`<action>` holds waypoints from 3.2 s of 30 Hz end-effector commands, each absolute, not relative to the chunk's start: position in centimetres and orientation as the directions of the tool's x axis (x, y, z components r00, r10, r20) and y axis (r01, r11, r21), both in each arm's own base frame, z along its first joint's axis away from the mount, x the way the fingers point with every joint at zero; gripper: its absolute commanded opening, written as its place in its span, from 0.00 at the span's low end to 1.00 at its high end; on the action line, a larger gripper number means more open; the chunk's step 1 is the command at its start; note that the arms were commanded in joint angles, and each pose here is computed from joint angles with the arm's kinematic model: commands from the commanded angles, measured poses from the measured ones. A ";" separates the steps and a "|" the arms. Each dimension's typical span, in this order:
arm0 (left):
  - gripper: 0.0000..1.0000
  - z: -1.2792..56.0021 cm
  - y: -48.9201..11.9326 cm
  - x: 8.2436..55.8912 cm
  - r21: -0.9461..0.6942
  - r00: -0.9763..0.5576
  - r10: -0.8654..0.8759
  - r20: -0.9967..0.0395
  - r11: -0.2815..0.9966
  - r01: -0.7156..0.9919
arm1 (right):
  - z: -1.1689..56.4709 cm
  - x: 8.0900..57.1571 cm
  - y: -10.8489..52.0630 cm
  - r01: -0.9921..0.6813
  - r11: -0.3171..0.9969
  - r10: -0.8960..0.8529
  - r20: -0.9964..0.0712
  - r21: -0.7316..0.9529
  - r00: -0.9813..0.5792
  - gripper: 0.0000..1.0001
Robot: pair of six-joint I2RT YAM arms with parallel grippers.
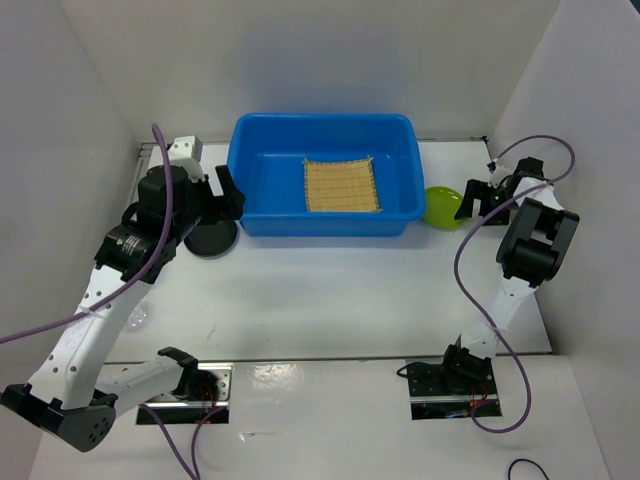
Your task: Place the mixed dishes into the plastic bin
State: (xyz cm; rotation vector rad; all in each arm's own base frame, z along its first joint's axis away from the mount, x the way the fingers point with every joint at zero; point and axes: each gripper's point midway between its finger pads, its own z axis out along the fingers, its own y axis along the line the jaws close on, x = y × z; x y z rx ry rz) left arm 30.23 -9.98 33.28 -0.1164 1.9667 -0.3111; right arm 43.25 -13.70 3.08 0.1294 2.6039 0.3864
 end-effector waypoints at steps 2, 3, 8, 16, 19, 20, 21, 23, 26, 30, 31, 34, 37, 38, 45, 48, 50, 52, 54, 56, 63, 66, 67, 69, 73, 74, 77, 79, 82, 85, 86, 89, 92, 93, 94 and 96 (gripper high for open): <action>1.00 31.2 -9.3 29.7 -0.224 -0.448 -0.181 -0.876 0.974 0.045 | 3.8 45.1 -11.9 -0.037 0.915 0.182 -0.493 0.402 -0.851 0.99; 1.00 31.2 -9.0 29.8 -0.224 -0.446 -0.185 -0.876 0.974 0.036 | 3.9 45.2 -11.5 -0.049 0.907 0.184 -0.498 0.419 -0.848 0.99; 1.00 29.9 -9.1 29.7 -0.224 -0.474 -0.180 -0.862 0.974 0.038 | 1.7 45.7 -11.2 -0.024 0.886 0.226 -0.477 0.463 -0.849 0.99; 1.00 29.8 -8.7 29.0 -0.236 -0.473 -0.193 -0.860 0.971 0.033 | -0.7 46.7 -10.2 -0.011 0.829 0.273 -0.421 0.560 -0.865 0.58; 1.00 29.1 -8.8 28.7 -0.237 -0.486 -0.190 -0.853 0.971 0.037 | -1.0 46.5 -10.1 -0.001 0.825 0.281 -0.413 0.565 -0.866 0.32; 1.00 28.8 -8.5 28.8 -0.234 -0.491 -0.192 -0.850 0.972 0.025 | -0.3 46.6 -10.1 0.003 0.825 0.291 -0.421 0.565 -0.859 0.26; 1.00 28.8 -8.5 28.8 -0.234 -0.491 -0.192 -0.850 0.972 0.025 | 0.8 46.9 -11.0 0.011 0.836 0.305 -0.448 0.549 -0.840 0.20; 1.00 29.0 -8.6 28.6 -0.242 -0.487 -0.194 -0.852 0.970 0.036 | 1.7 46.4 -11.3 0.027 0.840 0.324 -0.461 0.542 -0.826 0.07; 1.00 28.9 -8.3 28.5 -0.242 -0.484 -0.199 -0.852 0.970 0.027 | 5.1 45.9 -11.6 0.014 0.872 0.312 -0.532 0.490 -0.787 0.00; 1.00 28.7 -8.3 28.2 -0.238 -0.486 -0.190 -0.853 0.970 0.039 | 9.6 44.2 -9.8 -0.015 0.910 0.271 -0.618 0.415 -0.738 0.00; 1.00 28.3 -8.3 28.2 -0.235 -0.495 -0.187 -0.849 0.971 0.037 | 10.5 44.1 -9.9 -0.004 0.914 0.279 -0.637 0.405 -0.719 0.00; 1.00 28.3 -8.2 28.1 -0.242 -0.488 -0.193 -0.851 0.970 0.037 | 13.5 42.9 -9.9 -0.001 0.934 0.265 -0.692 0.358 -0.672 0.00; 1.00 28.3 -8.2 28.1 -0.242 -0.488 -0.193 -0.851 0.970 0.037 | 17.2 41.8 -10.5 0.026 0.959 0.241 -0.761 0.283 -0.603 0.00; 1.00 28.3 -8.4 28.1 -0.246 -0.491 -0.193 -0.850 0.968 0.045 | 17.9 41.4 -11.1 0.061 0.968 0.233 -0.776 0.244 -0.587 0.00; 1.00 28.6 -8.3 27.9 -0.248 -0.484 -0.195 -0.853 0.968 0.047 | 29.5 40.0 -10.7 0.251 0.967 0.048 -0.933 -0.047 -0.357 0.00; 1.00 28.8 -8.4 28.1 -0.258 -0.477 -0.207 -0.855 0.965 0.045 | 33.3 39.8 -9.2 0.257 0.963 -0.001 -0.959 -0.077 -0.285 0.00; 1.00 28.4 -8.4 28.0 -0.256 -0.484 -0.204 -0.851 0.966 0.043 | 35.7 40.0 -6.7 0.200 0.978 -0.011 -0.968 -0.064 -0.252 0.00; 1.00 28.2 -8.4 28.2 -0.256 -0.483 -0.205 -0.852 0.966 0.043 | 36.6 40.9 -4.1 0.066 0.997 -0.015 -0.969 -0.032 -0.248 0.00; 1.00 28.2 -8.6 28.1 -0.269 -0.486 -0.214 -0.847 0.962 0.045 | 37.4 42.3 -1.9 -0.029 0.999 0.014 -0.968 0.022 -0.252 0.00; 1.00 27.8 -8.5 28.4 -0.276 -0.491 -0.227 -0.841 0.961 0.029 | 38.7 43.7 2.5 -0.201 0.978 0.000 -0.967 0.053 -0.254 0.00; 1.00 25.7 -7.9 29.1 -0.314 -0.537 -0.271 -0.799 0.949 -0.013 | 28.5 51.7 11.4 -0.456 0.874 -0.096 -0.861 0.167 -0.499 0.00; 1.00 24.7 -6.8 29.6 -0.312 -0.551 -0.291 -0.782 0.948 -0.059 | 24.5 54.2 12.3 -0.459 0.866 -0.106 -0.823 0.199 -0.558 0.00; 1.00 24.7 -6.4 29.7 -0.311 -0.547 -0.298 -0.782 0.948 -0.071 | 23.4 54.5 12.5 -0.459 0.862 -0.108 -0.806 0.216 -0.583 0.00; 1.00 23.8 -5.1 30.1 -0.297 -0.558 -0.316 -0.767 0.946 -0.128 | 22.1 55.5 12.5 -0.467 0.860 -0.128 -0.798 0.206 -0.589 0.00; 1.00 23.0 -3.2 30.7 -0.298 -0.553 -0.359 -0.752 0.933 -0.200 | 17.0 56.9 13.7 -0.469 0.854 -0.156 -0.749 0.225 -0.644 0.00; 1.00 22.6 -2.8 30.7 -0.296 -0.555 -0.364 -0.747 0.931 -0.213 | 16.5 57.2 14.3 -0.484 0.847 -0.172 -0.749 0.218 -0.640 0.00; 0.99 22.0 -2.3 30.9 -0.304 -0.559 -0.380 -0.737 0.925 -0.228 | 14.0 58.0 14.8 -0.480 0.851 -0.193 -0.725 0.211 -0.661 0.01; 0.99 21.7 -2.3 30.8 -0.301 -0.566 -0.380 -0.732 0.925 -0.231 | 12.9 58.7 15.8 -0.484 0.857 -0.221 -0.719 0.180 -0.659 0.13; 0.99 21.6 -2.1 30.5 -0.296 -0.561 -0.380 -0.735 0.925 -0.239 | 12.9 59.3 16.4 -0.484 0.865 -0.246 -0.726 0.135 -0.642 0.29; 0.97 21.4 -1.6 30.3 -0.280 -0.552 -0.380 -0.742 0.924 -0.259 | 13.2 59.3 16.6 -0.485 0.868 -0.261 -0.728 0.111 -0.634 0.55; 0.97 21.4 -1.6 30.3 -0.280 -0.553 -0.380 -0.742 0.924 -0.259 | 13.7 59.4 16.3 -0.476 0.874 -0.260 -0.733 0.098 -0.628 0.58; 0.96 21.1 -1.2 30.3 -0.280 -0.544 -0.400 -0.737 0.914 -0.293 | 16.8 58.4 15.2 -0.447 0.893 -0.258 -0.750 0.056 -0.609 0.79; 0.95 20.2 -0.4 30.9 -0.303 -0.527 -0.448 -0.722 0.890 -0.342 | 22.4 56.5 13.2 -0.422 0.906 -0.234 -0.797 0.029 -0.557 0.84; 0.94 20.2 -0.4 31.3 -0.333 -0.512 -0.484 -0.709 0.871 -0.362 | 26.7 54.8 13.0 -0.423 0.906 -0.224 -0.836 0.011 -0.502 0.84; 0.94 19.3 -0.2 31.6 -0.341 -0.526 -0.506 -0.684 0.858 -0.384 | 28.1 53.7 12.1 -0.417 0.909 -0.214 -0.845 0.012 -0.491 0.85; 0.91 18.1 1.1 32.3 -0.381 -0.488 -0.603 -0.631 0.789 -0.482 | 30.5 49.5 10.5 -0.414 0.910 -0.214 -0.854 0.002 -0.474 0.90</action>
